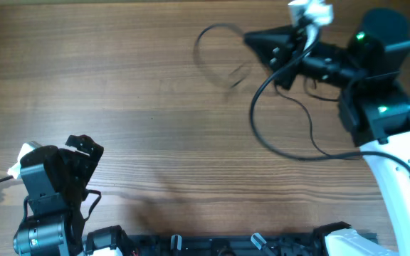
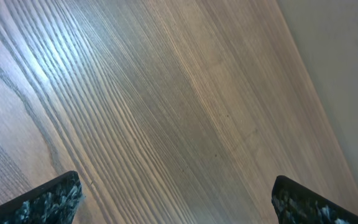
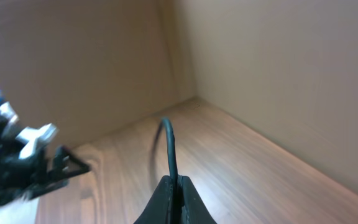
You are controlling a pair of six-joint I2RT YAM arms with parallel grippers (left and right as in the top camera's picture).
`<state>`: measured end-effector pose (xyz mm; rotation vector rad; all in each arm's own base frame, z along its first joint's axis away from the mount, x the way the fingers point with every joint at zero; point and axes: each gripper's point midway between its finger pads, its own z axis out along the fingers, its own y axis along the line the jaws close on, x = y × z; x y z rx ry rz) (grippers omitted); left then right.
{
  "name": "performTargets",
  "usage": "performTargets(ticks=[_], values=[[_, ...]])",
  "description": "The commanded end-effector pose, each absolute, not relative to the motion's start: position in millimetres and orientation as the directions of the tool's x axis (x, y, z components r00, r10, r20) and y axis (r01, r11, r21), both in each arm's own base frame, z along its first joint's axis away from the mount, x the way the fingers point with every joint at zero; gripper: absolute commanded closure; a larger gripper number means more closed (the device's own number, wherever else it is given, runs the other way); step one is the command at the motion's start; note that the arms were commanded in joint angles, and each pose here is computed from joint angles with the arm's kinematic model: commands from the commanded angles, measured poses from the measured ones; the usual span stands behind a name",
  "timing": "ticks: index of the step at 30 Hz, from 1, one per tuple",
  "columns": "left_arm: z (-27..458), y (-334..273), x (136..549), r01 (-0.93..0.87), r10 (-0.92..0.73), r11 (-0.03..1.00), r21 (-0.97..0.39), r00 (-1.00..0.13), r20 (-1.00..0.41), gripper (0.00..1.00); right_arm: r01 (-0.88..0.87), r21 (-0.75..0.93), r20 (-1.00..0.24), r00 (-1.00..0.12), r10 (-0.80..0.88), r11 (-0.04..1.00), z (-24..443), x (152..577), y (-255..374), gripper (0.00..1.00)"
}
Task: Untangle cables
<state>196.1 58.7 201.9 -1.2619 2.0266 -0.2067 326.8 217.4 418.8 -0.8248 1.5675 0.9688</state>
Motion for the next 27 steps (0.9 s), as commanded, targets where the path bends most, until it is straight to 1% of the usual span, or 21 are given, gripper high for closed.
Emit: performTargets(ticks=[1, 3, 4, 6, 8, 11, 13, 15, 17, 19, 21, 23, 25, 27], values=[[203, 60, 196, -0.715, -0.833, 0.500, -0.489, -0.245, -0.495, 0.00, -0.792, 0.027, -0.993, -0.093, -0.077, 0.610, 419, 357, 202, 0.96], [203, 60, 196, -0.715, -0.833, 0.500, -0.489, -0.245, -0.495, 0.00, -0.619, -0.007, -0.992, -0.098, -0.085, 0.785, 418, 388, 170, 0.96], [203, 60, 196, -0.715, -0.833, 0.500, -0.489, -0.245, -0.495, 0.00, -0.543, -0.021, -0.991, -0.097, -0.088, 0.840, 418, 397, 155, 0.96], [203, 60, 196, -0.715, -0.833, 0.500, -0.489, -0.245, -0.495, 0.00, -0.365, -0.064, -0.992, -0.080, -0.099, 0.929, 423, 415, 120, 0.96], [203, 60, 196, -0.715, -0.833, 0.500, -0.489, -0.245, -0.495, 0.00, -0.218, -0.080, -0.994, -0.055, -0.094, 0.973, 432, 425, 86, 0.96], [203, 60, 196, -0.715, -0.833, 0.501, -0.489, -0.245, -0.495, 0.00, -0.079, -0.134, -0.991, 0.007, -0.134, 0.988, 447, 437, 46, 0.96], [203, 60, 196, -0.715, -0.833, 0.500, -0.489, -0.245, -0.495, 0.00, 0.018, -0.128, -0.990, 0.053, -0.129, 0.992, 459, 444, 16, 0.96], [203, 60, 196, -0.715, -0.833, 0.500, -0.489, -0.245, -0.495, 0.00, 0.159, -0.110, -0.983, 0.127, -0.131, 0.981, 477, 448, -32, 0.96], [203, 60, 196, -0.715, -0.833, 0.500, -0.489, -0.245, -0.495, 0.00, 0.257, -0.100, -0.974, 0.174, -0.148, 0.961, 484, 452, -74, 0.96], [203, 60, 196, -0.715, -0.833, 0.500, -0.489, -0.244, -0.496, 0.00, 0.326, -0.097, -0.969, 0.185, -0.164, 0.940, 481, 459, -108, 0.96], [203, 60, 196, -0.715, -0.833, 0.500, -0.489, -0.245, -0.495, 0.00, 0.390, -0.099, -0.972, 0.161, -0.173, 0.916, 462, 471, -146, 0.96], [203, 60, 196, -0.715, -0.833, 0.500, -0.489, -0.244, -0.496, 0.00, 0.423, -0.108, -0.981, 0.104, -0.167, 0.900, 433, 485, -172, 0.96], [203, 60, 196, -0.715, -0.833, 0.501, -0.489, -0.245, -0.495, 0.00, 0.413, -0.123, -0.989, 0.024, -0.146, 0.902, 389, 507, -191, 0.96], [203, 60, 196, -0.715, -0.833, 0.500, -0.489, -0.245, -0.495, 0.00, 0.348, -0.122, -0.993, -0.048, -0.112, 0.930, 342, 529, -196, 0.96]])
